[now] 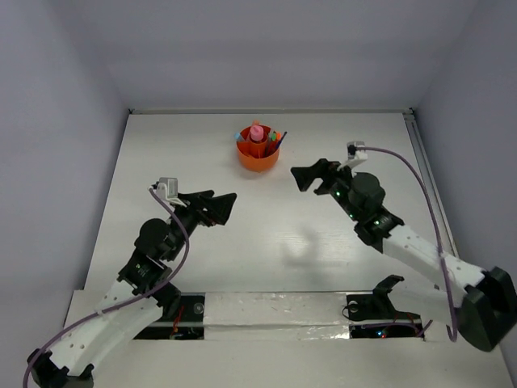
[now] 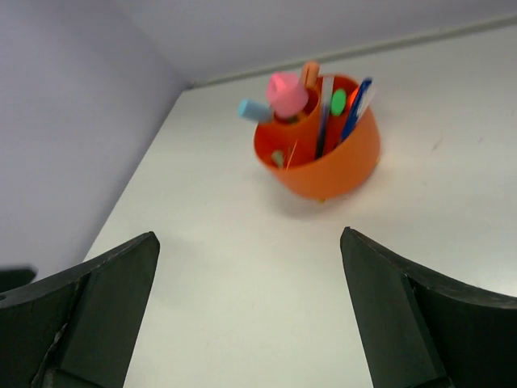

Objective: Sort the stationery into containers
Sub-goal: Reset both arms

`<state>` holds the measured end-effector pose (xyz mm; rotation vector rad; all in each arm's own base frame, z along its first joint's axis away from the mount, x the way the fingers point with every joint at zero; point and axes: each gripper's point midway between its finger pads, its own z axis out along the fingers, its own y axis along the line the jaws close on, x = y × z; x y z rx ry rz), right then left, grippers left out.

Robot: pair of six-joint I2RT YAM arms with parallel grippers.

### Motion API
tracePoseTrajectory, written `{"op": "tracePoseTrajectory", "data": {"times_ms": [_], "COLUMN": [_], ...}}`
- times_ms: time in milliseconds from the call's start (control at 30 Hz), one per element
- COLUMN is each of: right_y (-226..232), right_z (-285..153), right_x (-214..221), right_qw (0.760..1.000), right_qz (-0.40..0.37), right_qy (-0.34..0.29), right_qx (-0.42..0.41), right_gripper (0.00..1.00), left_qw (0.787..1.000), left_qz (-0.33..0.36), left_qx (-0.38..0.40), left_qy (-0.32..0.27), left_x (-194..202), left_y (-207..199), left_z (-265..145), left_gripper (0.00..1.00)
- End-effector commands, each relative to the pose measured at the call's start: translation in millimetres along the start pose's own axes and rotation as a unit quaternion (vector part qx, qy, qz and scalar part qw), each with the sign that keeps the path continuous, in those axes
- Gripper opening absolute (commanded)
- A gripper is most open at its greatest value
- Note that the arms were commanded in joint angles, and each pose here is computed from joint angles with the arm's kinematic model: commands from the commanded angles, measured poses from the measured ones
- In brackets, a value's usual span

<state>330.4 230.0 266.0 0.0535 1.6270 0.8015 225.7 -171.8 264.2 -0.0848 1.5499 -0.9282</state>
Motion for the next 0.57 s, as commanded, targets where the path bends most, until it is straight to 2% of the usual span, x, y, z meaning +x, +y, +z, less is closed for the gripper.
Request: {"op": "tracePoseTrajectory", "data": {"times_ms": [0, 100, 167, 333, 533], "right_y": [19.2, 25.1, 16.3, 2.8, -8.9], "right_z": [-50.9, -95.6, -117.5, -172.9, -178.4], "right_x": [2.7, -21.4, -22.3, -55.9, -56.5], "right_qw": [0.998, 0.998, 0.998, 0.997, 0.997], "right_qz": [0.033, 0.029, 0.025, 0.022, 0.022], "right_qy": [0.038, 0.004, -0.001, -0.07, -0.068], "right_qx": [-0.044, -0.064, -0.051, -0.026, 0.007], "right_gripper": [1.0, 1.0, 1.0, 1.0, 1.0], "left_qw": [0.999, 0.998, 0.998, 0.998, 0.997], "left_qz": [-0.006, 0.002, 0.009, 0.011, 0.007], "left_qx": [0.019, 0.011, 0.008, -0.004, 0.028], "left_qy": [-0.045, -0.054, -0.063, -0.069, -0.07], "left_x": [-37.9, -50.8, -62.6, -70.7, -70.3], "left_y": [-21.4, -23.8, -27.6, -26.1, -36.8], "left_z": [-10.1, -17.7, -22.5, -33.0, -38.4], "left_gripper": [0.99, 0.99, 0.99, 0.99, 0.99]}}
